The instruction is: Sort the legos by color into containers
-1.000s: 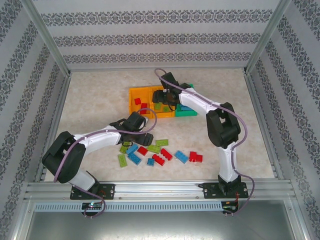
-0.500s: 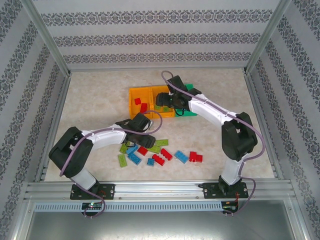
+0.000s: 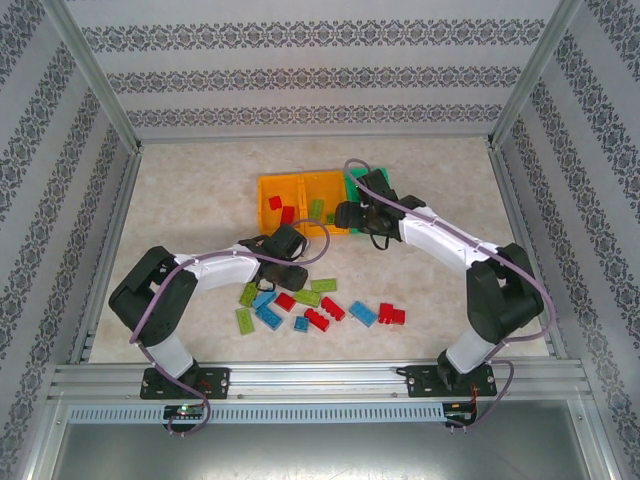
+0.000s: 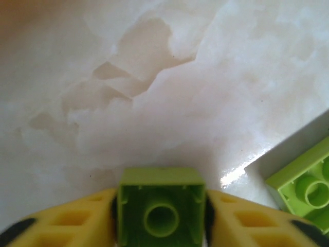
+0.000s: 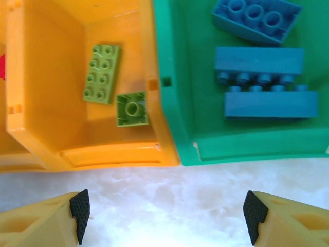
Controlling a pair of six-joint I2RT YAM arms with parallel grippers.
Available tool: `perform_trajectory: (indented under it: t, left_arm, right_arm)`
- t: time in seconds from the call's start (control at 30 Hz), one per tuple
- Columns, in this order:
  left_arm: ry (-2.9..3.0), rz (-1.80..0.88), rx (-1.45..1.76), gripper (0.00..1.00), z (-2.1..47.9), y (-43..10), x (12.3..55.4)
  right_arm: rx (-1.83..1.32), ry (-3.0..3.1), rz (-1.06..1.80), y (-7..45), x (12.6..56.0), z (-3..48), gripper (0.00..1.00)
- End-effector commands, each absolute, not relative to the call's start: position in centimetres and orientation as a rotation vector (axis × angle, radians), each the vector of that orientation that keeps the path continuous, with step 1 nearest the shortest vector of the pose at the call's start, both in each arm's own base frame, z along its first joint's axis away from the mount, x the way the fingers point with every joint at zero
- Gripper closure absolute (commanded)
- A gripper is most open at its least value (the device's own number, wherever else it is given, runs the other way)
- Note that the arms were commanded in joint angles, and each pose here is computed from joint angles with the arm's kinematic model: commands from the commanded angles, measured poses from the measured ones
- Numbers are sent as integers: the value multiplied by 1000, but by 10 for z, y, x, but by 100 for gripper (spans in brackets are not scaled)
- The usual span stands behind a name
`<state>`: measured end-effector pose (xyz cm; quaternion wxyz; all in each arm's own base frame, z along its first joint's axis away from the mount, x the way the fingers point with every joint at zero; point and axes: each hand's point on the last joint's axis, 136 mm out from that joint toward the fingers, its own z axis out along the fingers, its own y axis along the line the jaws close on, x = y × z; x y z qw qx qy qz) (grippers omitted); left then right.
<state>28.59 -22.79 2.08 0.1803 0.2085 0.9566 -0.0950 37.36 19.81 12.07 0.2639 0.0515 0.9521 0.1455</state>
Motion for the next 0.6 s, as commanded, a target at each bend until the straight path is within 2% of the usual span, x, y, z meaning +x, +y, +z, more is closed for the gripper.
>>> perform_trajectory:
  t: [0.0, 0.27, 0.57]
  left_arm:
    - [2704, -247, 584, 65, 26, -231, 288]
    - [2643, -266, 552, 70, 57, -238, 301]
    - [2485, -258, 564, 71, 124, -267, 352]
  right_arm:
    - [170, 2538, 350, 183, 370, 127, 19]
    - [194, 2544, 232, 152, 341, 114, 18]
    - [207, 2554, 279, 136, 298, 92, 17]
